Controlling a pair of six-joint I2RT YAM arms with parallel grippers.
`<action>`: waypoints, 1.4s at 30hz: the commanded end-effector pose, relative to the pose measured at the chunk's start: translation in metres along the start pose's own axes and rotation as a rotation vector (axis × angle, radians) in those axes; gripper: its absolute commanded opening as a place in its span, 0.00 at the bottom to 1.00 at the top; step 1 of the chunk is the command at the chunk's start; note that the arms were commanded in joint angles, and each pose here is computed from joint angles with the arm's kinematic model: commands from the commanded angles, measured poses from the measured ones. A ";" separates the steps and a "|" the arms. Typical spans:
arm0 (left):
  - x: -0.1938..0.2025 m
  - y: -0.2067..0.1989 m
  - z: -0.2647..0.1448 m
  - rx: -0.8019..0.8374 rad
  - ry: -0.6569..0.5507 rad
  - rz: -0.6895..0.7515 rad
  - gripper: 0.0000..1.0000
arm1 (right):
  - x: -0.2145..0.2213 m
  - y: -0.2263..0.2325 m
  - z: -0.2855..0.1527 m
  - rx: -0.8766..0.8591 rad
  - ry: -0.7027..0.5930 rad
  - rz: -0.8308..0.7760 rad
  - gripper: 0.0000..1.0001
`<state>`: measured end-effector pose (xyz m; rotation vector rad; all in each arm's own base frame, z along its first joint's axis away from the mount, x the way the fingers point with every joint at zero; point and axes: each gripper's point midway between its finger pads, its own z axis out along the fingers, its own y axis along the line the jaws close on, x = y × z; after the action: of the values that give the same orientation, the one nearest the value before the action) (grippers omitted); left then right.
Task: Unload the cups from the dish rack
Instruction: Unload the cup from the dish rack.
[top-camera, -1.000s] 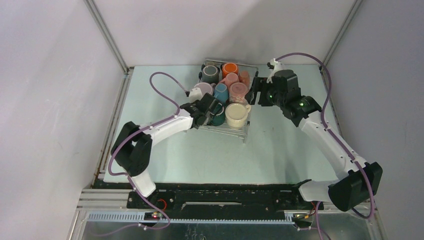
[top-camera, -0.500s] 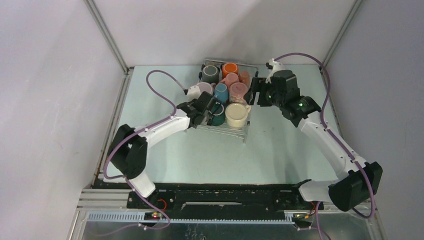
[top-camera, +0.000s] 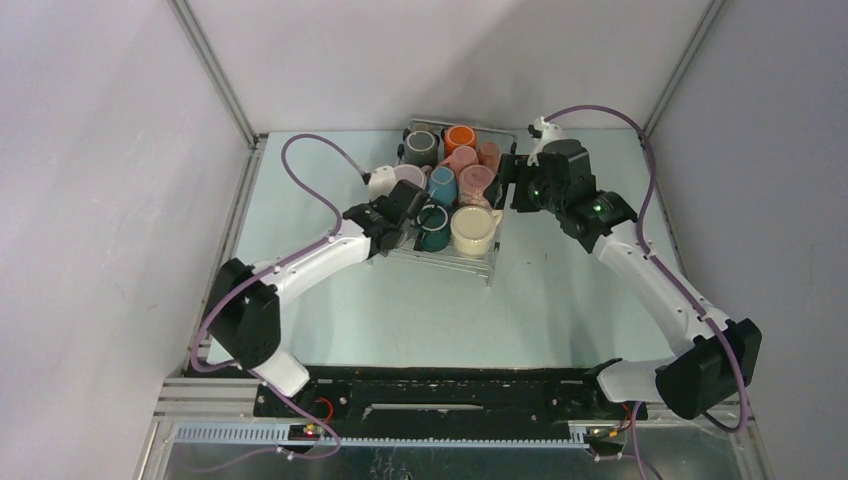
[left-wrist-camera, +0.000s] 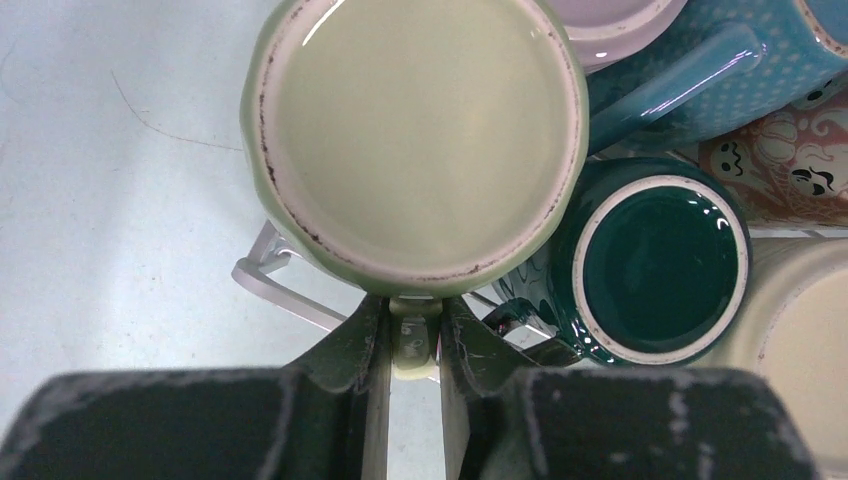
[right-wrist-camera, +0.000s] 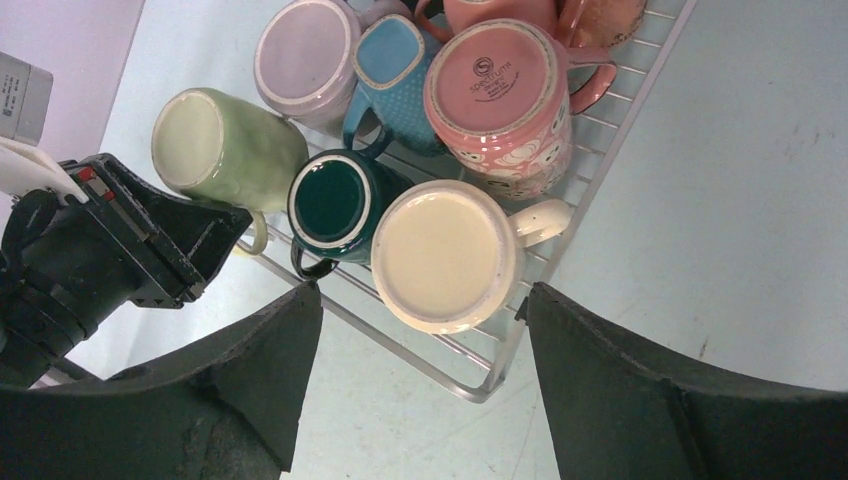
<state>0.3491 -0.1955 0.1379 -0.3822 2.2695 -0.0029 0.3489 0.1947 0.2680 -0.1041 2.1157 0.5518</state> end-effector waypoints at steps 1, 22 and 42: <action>-0.037 0.000 -0.023 0.032 -0.120 -0.046 0.00 | -0.009 0.013 0.004 -0.054 -0.033 0.019 0.83; -0.073 -0.019 -0.091 0.238 -0.121 -0.074 0.00 | -0.015 0.047 0.012 -0.226 -0.008 0.197 0.83; -0.130 -0.090 -0.172 0.625 -0.116 -0.177 0.00 | -0.025 0.076 0.007 -0.559 -0.050 0.442 0.83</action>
<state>0.3228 -0.2446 0.2810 -0.2485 2.1820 -0.5057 0.3506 0.2522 0.2746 0.1056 2.0269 1.2111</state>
